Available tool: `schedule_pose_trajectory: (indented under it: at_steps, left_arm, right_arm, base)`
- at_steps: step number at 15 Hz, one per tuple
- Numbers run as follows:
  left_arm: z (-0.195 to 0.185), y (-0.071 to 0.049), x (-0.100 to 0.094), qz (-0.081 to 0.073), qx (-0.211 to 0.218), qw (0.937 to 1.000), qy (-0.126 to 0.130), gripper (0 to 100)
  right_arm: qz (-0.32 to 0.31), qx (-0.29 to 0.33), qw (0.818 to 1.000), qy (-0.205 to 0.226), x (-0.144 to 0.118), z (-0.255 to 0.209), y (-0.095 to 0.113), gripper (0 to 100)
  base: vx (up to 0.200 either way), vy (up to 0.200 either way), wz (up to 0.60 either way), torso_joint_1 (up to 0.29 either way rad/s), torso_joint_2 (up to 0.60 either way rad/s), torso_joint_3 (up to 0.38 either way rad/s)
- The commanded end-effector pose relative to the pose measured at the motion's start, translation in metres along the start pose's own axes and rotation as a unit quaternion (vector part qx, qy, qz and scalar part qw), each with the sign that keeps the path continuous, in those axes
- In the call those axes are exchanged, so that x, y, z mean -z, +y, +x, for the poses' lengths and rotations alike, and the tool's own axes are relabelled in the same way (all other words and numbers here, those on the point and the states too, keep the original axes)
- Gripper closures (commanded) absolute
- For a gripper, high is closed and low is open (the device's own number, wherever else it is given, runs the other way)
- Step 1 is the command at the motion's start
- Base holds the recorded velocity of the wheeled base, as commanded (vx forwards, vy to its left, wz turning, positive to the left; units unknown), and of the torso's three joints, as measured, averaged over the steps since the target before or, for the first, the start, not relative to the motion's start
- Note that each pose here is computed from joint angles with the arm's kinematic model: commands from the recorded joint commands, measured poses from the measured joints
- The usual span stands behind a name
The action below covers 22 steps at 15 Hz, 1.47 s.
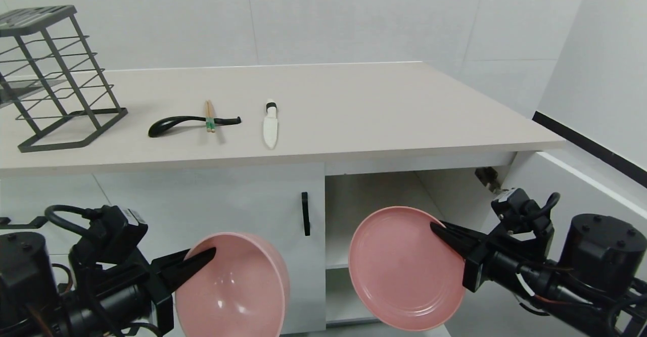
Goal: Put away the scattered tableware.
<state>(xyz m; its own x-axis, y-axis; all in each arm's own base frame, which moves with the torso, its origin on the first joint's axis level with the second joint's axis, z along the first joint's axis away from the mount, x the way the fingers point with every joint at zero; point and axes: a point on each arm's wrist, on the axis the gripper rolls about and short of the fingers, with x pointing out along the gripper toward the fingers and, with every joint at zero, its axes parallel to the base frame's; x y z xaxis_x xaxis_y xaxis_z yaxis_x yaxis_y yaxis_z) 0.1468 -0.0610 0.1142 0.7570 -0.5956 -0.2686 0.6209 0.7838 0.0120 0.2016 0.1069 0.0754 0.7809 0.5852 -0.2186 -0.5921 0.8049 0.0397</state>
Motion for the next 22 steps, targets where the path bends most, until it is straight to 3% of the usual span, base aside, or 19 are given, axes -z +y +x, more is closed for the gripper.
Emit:
schedule_pose_trajectory:
  at_steps: [1, 5, 10, 13, 15, 19, 22]
  left_arm:
    - [0.002, 0.0, 0.002, -0.002, 0.001, 1.0, 0.007, 100]
    - [0.003, 0.0, 0.004, -0.004, 0.004, 0.9999, 0.014, 100]
    - [0.007, 0.0, 0.01, -0.009, 0.007, 0.9994, 0.031, 100]
    - [0.012, -0.006, 0.021, 0.01, 0.029, 0.9975, 0.064, 100]
    - [0.014, -0.006, 0.023, 0.023, 0.03, 0.9968, 0.071, 100]
    - [0.012, -0.007, 0.025, 0.027, 0.032, 0.9971, 0.064, 100]
    - [0.012, -0.01, 0.025, 0.03, 0.04, 0.9967, 0.064, 100]
  right_arm:
    - [0.001, 0.001, 1.0, 0.002, 0.001, 0.003, -0.001, 100]
    - [0.002, 0.0, 1.0, 0.015, 0.007, 0.006, -0.001, 100]
    - [0.006, 0.002, 1.0, 0.03, 0.014, 0.014, -0.003, 100]
    - [0.012, 0.008, 0.998, 0.06, 0.03, 0.03, -0.008, 100]
    - [0.014, 0.012, 0.997, 0.069, 0.038, 0.039, -0.012, 100]
    - [0.02, 0.012, 0.995, 0.102, 0.052, 0.04, -0.012, 100]
    - [0.026, 0.015, 0.992, 0.126, 0.063, 0.038, -0.013, 100]
  base:
    - [0.0, 0.0, 0.0, -0.256, 0.36, 0.119]
    - [0.0, 0.0, 0.0, -0.229, 0.32, 0.118]
    - [0.0, 0.0, 0.0, -0.033, 0.2, 0.056]
    - [0.0, 0.0, 0.0, 0.0, 0.0, 0.0]
    - [0.1, 0.0, 0.0, -0.001, 0.0, 0.021]
    - [0.2, 0.0, 0.0, -0.006, 0.0, 0.034]
    - [0.0, 0.0, 0.0, 0.0, 0.0, 0.0]
